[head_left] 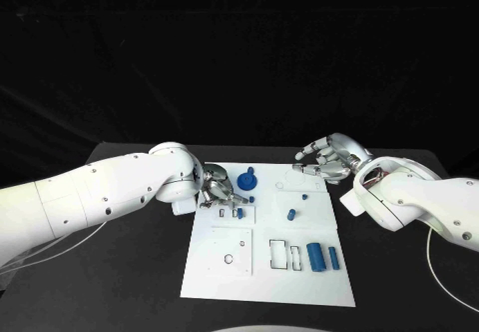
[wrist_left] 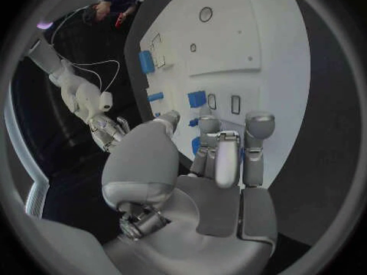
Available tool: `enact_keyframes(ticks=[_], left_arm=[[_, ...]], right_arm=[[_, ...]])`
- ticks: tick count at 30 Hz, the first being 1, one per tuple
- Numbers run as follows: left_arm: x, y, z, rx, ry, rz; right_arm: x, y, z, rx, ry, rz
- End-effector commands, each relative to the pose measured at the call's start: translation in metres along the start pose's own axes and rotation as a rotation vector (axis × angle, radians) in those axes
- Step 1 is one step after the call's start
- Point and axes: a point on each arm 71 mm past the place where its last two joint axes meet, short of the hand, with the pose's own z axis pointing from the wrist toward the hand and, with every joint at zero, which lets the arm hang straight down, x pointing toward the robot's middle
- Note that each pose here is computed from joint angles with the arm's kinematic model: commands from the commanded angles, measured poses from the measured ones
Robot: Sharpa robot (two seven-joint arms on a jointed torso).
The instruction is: Assemble the parts on the task board
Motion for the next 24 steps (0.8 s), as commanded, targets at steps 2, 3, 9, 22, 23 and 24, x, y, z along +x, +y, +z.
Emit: enact_keyframes(ticks=[2,3,9,22,23,24], left_arm=[[0.0028,0.0,0.0019,-0.035,0.056,0.049],[0.0028,-0.0002,0.0023,-0.037,0.057,0.05],[0.0028,-0.0023,0.0041,-0.04,0.061,0.053],[0.0052,-0.0081,0.0078,-0.034,0.072,0.063],[0.0054,-0.0085,0.0079,-0.033,0.072,0.064],[0.0055,-0.0088,0.008,-0.033,0.073,0.064]], right_arm=[[0.0009,-0.001,0.0006,0.012,0.016,-0.004],[0.0009,-0.0011,0.0008,0.013,0.015,-0.005],[0.0011,-0.0011,0.0016,0.014,0.015,-0.006],[0.0016,-0.0012,0.0025,0.017,0.016,-0.007],[0.0016,-0.0012,0.0025,0.017,0.016,-0.007],[0.0017,-0.0012,0.0026,0.018,0.016,-0.007]])
